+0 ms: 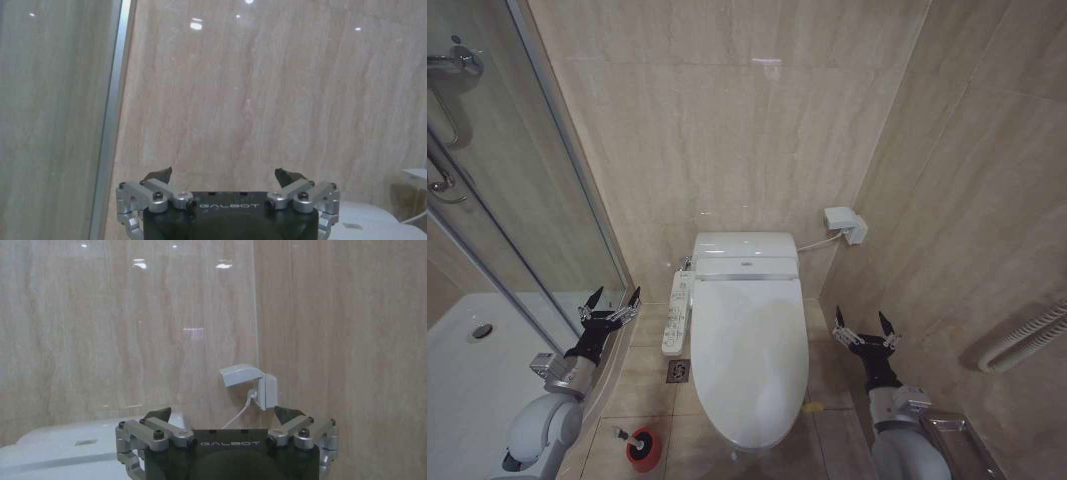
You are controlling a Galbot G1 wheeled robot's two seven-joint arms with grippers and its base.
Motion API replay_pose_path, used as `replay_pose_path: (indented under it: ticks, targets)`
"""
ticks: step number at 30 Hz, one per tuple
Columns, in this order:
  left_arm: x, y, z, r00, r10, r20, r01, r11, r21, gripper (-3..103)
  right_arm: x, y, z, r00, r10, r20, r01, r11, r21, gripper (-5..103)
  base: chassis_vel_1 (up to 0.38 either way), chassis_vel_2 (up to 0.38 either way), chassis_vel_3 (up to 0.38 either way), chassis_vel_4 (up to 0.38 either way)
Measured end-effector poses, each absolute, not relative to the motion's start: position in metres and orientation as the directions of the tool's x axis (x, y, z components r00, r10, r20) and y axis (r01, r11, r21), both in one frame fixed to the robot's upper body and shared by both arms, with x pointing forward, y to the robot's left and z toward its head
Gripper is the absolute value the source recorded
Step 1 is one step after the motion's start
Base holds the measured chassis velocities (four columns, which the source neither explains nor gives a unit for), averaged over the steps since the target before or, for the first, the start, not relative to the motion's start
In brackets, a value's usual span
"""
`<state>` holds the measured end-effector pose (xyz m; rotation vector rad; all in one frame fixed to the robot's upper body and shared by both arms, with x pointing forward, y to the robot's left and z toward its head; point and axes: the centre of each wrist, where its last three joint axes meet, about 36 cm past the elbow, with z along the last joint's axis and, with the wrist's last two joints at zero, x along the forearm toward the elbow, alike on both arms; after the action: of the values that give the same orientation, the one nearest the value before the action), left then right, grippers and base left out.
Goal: Open the toilet lid, clean the toilet bowl with a toilet brush, close the toilet lid, and flush.
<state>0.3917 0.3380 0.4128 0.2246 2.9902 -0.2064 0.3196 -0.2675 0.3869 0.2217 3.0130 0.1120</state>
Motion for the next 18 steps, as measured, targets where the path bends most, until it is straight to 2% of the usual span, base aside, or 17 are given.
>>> replay_pose_path:
  ticks: [7, 18]
  targets:
    - [0.3922, 0.3372, 0.4121, -0.979, 0.143, -0.145, 0.162, 0.979, -0.127, 100, 0.3199, -0.2675, 0.3871, -0.982, 0.15, -0.113, 0.141, 0.987, 0.082, 100, -0.118, 0.117, 0.132, -0.116]
    - [0.3928, 0.3304, 0.4105, -0.977, 0.156, -0.145, 0.175, 0.976, -0.132, 100, 0.3196, -0.2675, 0.3869, -0.982, 0.15, -0.112, 0.141, 0.987, 0.082, 100, -0.029, 0.026, 0.023, -0.017]
